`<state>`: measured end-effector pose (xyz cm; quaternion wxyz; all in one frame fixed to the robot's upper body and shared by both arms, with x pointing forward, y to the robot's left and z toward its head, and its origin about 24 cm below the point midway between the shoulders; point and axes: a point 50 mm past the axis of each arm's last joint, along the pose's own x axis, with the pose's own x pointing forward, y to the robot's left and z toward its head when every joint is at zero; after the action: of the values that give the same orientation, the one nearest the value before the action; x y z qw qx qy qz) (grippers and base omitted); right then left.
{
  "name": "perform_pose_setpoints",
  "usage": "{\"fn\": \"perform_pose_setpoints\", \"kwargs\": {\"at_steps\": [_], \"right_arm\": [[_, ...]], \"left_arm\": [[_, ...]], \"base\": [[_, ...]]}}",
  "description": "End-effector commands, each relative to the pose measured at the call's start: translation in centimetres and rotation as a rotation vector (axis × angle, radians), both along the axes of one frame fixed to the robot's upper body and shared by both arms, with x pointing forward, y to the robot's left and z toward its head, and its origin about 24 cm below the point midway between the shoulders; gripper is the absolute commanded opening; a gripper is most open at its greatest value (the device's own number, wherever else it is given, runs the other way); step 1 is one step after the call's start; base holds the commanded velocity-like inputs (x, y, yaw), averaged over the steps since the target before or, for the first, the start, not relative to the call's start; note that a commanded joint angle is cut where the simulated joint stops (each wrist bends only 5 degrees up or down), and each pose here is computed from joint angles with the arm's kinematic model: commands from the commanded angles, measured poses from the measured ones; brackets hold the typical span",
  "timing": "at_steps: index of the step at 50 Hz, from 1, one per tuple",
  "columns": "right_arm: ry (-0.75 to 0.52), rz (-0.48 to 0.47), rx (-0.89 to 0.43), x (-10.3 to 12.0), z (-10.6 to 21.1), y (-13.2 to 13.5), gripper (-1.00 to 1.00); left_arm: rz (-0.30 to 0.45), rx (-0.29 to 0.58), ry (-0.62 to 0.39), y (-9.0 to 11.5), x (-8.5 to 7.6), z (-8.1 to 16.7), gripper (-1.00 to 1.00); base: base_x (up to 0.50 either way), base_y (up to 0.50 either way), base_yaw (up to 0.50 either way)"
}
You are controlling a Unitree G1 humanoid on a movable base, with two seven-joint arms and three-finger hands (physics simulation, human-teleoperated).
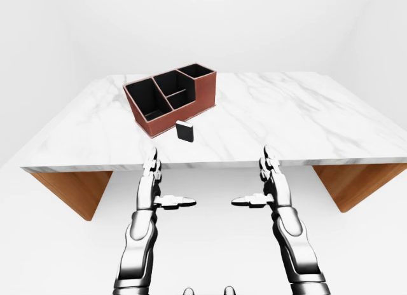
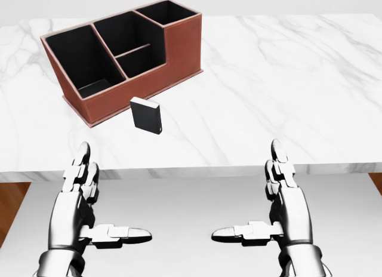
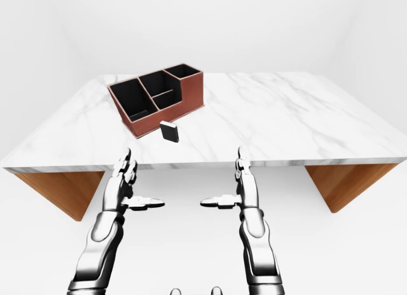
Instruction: Pick up the book and place it in the left compartment of the caddy.
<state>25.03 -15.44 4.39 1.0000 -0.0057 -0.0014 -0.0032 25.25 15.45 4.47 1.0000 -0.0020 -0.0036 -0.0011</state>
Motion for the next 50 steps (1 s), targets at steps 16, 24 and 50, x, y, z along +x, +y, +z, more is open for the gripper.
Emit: {"fn": "perform_pose_setpoints", "kwargs": {"at_steps": [16,24,50], "right_arm": [[-0.164,-0.096,0.009,-2.1,4.8,-1.3,1.00],[-0.285,-0.046,-0.052,-3.5,7.6,-0.6,1.00],[-0.624,-0.062,-0.190,-8.2,14.9,-0.1,1.00]], "left_arm": [[-0.007,-0.047,-0.140,2.1,-1.8,4.2,1.00],[0.014,-0.062,-0.249,3.1,-2.6,6.6,1.00],[0.092,-0.105,-0.318,6.0,-3.0,7.9,1.00]], "base": [[0.00,0.00,0.00],[0.00,0.00,0.00],[0.00,0.00,0.00]]}}
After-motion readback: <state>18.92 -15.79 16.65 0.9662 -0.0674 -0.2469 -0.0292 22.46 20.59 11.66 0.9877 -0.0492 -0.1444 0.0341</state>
